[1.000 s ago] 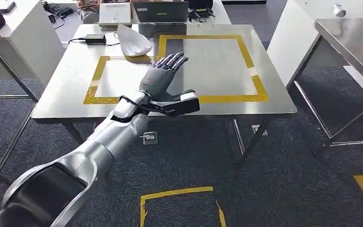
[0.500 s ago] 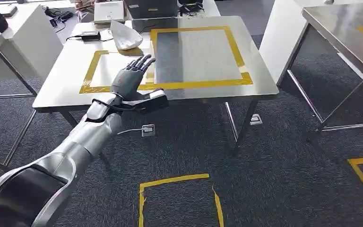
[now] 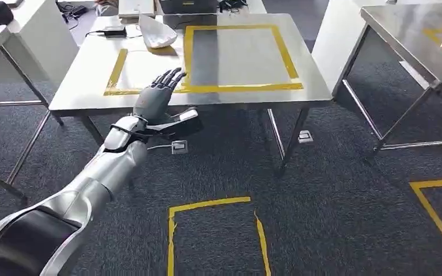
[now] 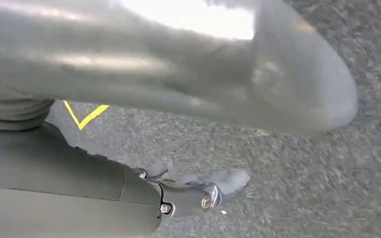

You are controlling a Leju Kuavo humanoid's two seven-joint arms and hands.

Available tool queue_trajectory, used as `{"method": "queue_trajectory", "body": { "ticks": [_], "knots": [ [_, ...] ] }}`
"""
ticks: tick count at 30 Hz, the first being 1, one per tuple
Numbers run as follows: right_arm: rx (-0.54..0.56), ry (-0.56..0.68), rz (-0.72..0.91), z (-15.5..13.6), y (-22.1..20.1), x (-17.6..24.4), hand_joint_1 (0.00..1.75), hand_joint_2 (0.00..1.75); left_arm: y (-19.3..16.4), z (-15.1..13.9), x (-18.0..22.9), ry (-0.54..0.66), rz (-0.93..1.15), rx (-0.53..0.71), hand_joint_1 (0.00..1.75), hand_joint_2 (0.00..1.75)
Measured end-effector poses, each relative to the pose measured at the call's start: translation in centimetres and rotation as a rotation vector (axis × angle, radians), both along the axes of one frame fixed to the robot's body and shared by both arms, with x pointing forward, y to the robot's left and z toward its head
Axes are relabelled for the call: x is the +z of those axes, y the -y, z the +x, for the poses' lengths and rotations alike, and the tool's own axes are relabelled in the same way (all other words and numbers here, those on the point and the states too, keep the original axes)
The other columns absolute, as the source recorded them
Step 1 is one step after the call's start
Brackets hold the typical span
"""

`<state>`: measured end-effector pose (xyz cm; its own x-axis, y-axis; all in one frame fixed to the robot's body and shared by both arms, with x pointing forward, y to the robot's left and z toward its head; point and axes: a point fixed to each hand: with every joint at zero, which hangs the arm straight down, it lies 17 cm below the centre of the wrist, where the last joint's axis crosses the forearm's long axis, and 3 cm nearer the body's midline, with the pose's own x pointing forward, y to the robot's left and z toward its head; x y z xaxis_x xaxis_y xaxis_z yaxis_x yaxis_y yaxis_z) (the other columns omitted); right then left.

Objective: Take the parts from the cabinet and place them on the table.

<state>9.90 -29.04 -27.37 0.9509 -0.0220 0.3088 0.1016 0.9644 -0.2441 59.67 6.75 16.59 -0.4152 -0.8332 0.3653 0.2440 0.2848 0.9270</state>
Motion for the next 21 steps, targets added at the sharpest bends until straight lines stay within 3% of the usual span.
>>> {"method": "queue_trajectory", "body": {
  "ticks": [11, 18, 19, 20, 21],
  "knots": [
    [-0.016, 0.006, -0.017, 0.4, 0.9, 0.1, 0.0, 0.0, 6.9, -2.3, 1.8, -0.006, -0.067, -0.111, 0.0, 0.0],
    [-0.024, -0.003, -0.021, 0.0, 1.1, 0.0, 0.0, 0.0, 6.9, -2.4, 1.7, -0.014, -0.081, -0.109, 0.0, 0.0],
    [-0.024, -0.003, -0.021, 0.0, 1.1, 0.0, 0.0, 1.75, 6.9, -2.4, 1.6, -0.017, -0.082, -0.109, 0.0, 0.0],
    [-0.025, -0.002, -0.02, 0.0, 1.1, 0.0, 0.0, 1.75, 6.9, -2.4, 1.5, -0.017, -0.082, -0.11, 0.0, 1.75],
    [-0.025, 0.0, -0.02, 0.1, 1.1, 0.0, 0.0, 1.75, 7.0, -2.5, 1.6, -0.015, -0.084, -0.113, 0.0, 1.75]
  ]
}}
